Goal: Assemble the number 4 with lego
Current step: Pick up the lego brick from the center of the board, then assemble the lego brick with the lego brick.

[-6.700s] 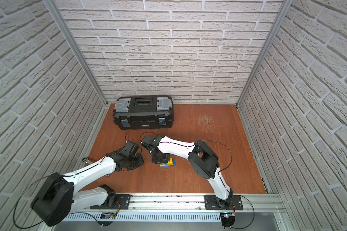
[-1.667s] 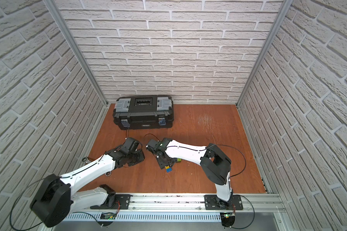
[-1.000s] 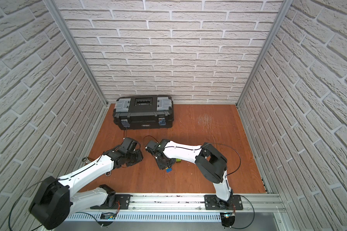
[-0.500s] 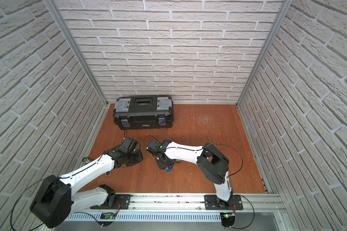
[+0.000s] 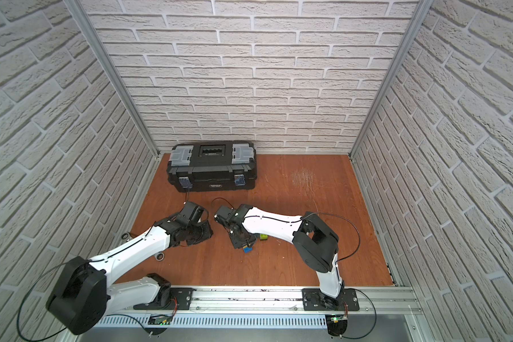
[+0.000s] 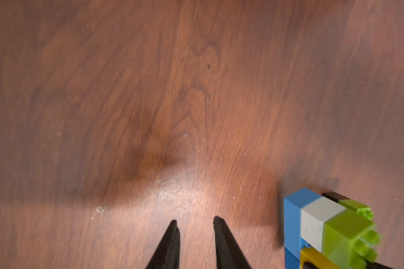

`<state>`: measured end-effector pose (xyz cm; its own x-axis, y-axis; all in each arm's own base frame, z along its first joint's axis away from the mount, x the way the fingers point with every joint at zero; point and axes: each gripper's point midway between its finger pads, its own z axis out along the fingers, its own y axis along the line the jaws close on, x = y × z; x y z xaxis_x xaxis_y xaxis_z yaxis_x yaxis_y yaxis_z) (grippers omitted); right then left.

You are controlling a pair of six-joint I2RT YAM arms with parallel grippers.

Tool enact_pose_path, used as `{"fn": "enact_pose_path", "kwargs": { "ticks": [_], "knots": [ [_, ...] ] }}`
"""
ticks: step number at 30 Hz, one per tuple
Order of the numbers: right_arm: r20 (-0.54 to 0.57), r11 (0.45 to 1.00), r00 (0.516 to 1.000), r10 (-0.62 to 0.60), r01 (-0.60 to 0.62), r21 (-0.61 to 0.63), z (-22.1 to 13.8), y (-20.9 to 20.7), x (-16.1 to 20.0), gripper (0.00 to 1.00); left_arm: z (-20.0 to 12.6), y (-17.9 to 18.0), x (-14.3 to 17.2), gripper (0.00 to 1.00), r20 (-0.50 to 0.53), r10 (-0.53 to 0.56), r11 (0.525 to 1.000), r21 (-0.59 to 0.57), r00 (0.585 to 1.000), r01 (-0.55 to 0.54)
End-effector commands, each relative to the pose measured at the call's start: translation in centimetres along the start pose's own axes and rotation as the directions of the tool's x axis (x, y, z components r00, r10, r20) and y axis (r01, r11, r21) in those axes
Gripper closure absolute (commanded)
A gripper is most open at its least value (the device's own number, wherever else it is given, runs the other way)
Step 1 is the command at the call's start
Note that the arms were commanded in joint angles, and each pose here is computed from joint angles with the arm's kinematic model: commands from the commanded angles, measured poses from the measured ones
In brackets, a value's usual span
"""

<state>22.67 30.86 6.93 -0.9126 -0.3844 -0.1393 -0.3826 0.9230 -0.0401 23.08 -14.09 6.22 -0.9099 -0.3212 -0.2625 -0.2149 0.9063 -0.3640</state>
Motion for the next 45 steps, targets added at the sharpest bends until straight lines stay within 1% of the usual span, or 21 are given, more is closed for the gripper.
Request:
{"fn": "enact_pose_path", "kwargs": {
  "ticks": [1, 5, 7, 10, 13, 15, 21, 30, 45],
  "knots": [
    [0.090, 1.000, 0.996, 0.017, -0.015, -0.026, -4.8, -0.6, -1.6, 0.94, -1.7, -0.3, -1.3, 0.69, 0.055, 0.049, 0.999, -0.018, 0.997, -0.048],
    [0.150, 0.998, 0.988, 0.044, -0.037, -0.049, -8.0, -2.0, -2.3, 0.94, -2.5, -0.7, -2.0, 0.68, 0.079, 0.065, 0.998, -0.014, 0.995, -0.064],
    [0.170, 0.996, 0.982, 0.085, -0.081, -0.032, -9.3, -4.2, -2.3, 0.95, -2.5, -1.0, -2.3, 0.69, 0.083, 0.063, 0.998, -0.011, 0.995, -0.063],
    [0.198, 0.986, 0.966, 0.168, -0.164, -0.039, -10.0, -7.2, -2.1, 0.95, -2.1, -1.6, -2.3, 0.69, 0.085, 0.070, 0.998, -0.001, 0.994, -0.070],
    [0.177, 0.968, 0.952, 0.250, -0.245, -0.053, -9.5, -9.4, -1.6, 0.96, -1.3, -2.4, -1.8, 0.70, 0.075, 0.086, 0.996, 0.007, 0.993, -0.087],
    [0.150, 0.963, 0.952, 0.268, -0.262, -0.056, -9.0, -9.9, -1.3, 0.96, -0.7, -2.8, -1.4, 0.71, 0.064, 0.094, 0.995, 0.011, 0.994, -0.095],
    [0.101, 0.960, 0.954, 0.281, -0.281, -0.021, -6.8, -10.5, -0.5, 0.98, 1.0, -4.7, 0.1, 0.73, 0.026, 0.141, 0.989, 0.030, 0.990, -0.142],
    [0.052, 0.959, 0.957, 0.285, -0.285, -0.002, -4.3, -10.4, 0.5, 0.98, 2.5, -6.4, 1.2, 0.74, 0.004, 0.161, 0.985, 0.055, 0.987, -0.161],
    [0.024, 0.956, 0.956, 0.294, -0.294, -0.002, -2.0, -9.7, 0.7, 0.98, 3.7, -6.1, 2.1, 0.74, -0.026, 0.162, 0.986, 0.041, 0.986, -0.161]
  ]
}}
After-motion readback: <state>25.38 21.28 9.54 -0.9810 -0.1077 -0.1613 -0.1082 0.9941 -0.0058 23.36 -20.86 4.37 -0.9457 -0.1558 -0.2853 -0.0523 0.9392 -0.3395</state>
